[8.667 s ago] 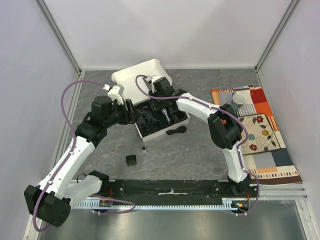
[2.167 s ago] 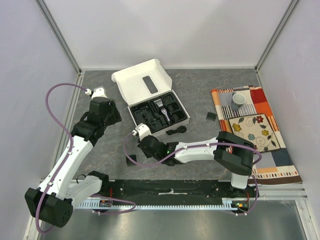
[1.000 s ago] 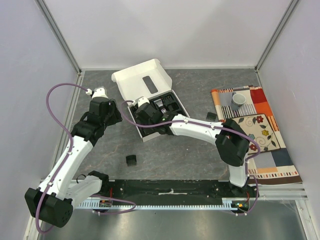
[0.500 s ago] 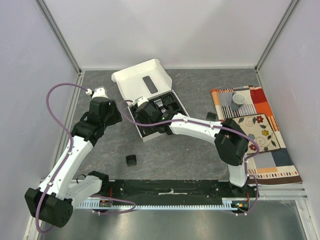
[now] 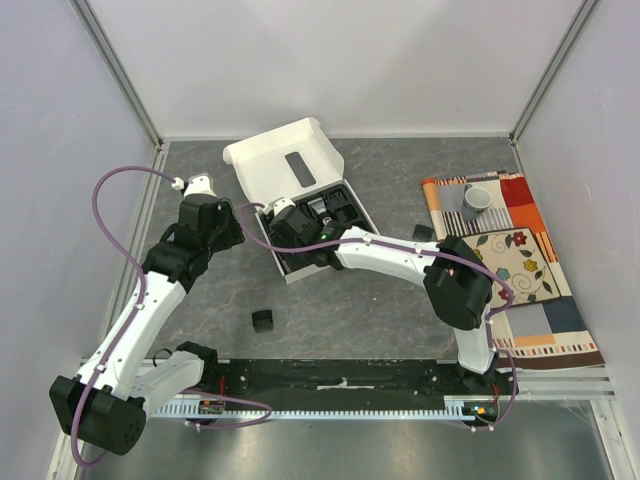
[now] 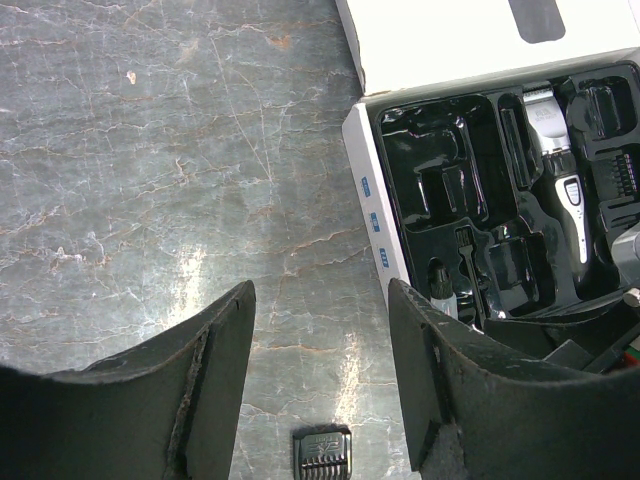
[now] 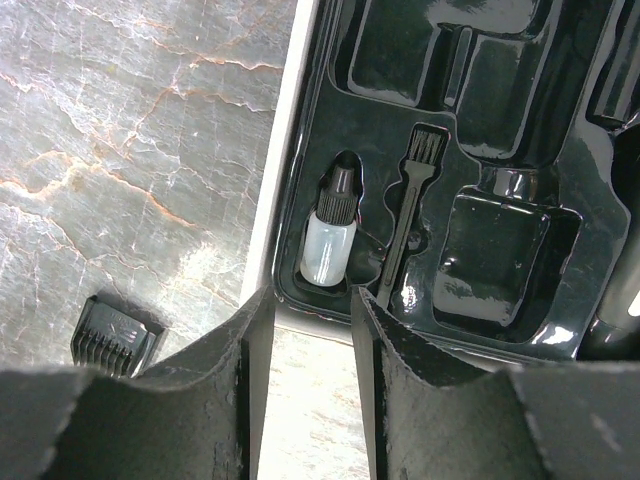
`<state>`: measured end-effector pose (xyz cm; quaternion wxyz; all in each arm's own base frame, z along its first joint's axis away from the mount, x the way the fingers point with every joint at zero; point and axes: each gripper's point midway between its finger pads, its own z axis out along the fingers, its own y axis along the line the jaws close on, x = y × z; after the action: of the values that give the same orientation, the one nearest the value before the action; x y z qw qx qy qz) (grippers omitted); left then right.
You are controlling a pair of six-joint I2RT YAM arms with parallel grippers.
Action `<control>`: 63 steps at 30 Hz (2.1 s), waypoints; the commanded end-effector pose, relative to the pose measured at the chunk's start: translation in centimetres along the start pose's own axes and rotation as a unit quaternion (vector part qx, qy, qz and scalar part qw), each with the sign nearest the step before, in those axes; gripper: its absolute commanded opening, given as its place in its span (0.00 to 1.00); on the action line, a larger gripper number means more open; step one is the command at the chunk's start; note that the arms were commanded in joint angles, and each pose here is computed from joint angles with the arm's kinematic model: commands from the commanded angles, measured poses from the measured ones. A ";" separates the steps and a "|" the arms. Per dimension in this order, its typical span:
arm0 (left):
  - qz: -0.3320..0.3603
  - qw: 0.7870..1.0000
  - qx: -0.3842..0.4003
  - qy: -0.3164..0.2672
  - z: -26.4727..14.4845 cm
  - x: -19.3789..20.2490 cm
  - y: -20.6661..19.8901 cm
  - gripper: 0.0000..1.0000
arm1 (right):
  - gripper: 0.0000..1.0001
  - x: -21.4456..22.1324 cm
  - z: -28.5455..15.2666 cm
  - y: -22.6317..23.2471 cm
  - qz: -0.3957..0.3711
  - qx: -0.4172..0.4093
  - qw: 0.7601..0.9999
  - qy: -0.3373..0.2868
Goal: Sort the hair-cutting tools
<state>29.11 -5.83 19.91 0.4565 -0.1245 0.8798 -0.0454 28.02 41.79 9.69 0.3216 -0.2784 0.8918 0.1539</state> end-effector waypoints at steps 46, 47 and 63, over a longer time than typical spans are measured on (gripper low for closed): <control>-0.012 1.000 0.014 -0.018 -0.2 -1.4 -0.7 0.63 | 0.00 -2.8 3.6 -0.4 0.024 0.003 0.998 -0.050; -0.012 1.000 0.014 -0.018 -0.2 -1.5 -0.7 0.63 | 0.00 -3.0 3.3 -0.3 0.023 0.003 0.998 -0.052; -0.012 1.000 0.019 -0.019 -0.4 -1.5 -0.9 0.63 | 0.00 -5.1 -1.0 -1.5 0.019 0.019 0.995 -0.093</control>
<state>29.14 -5.89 19.82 0.4550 -0.1238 0.8806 -0.0461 31.50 42.93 8.47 0.3587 -0.2525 0.8855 0.1535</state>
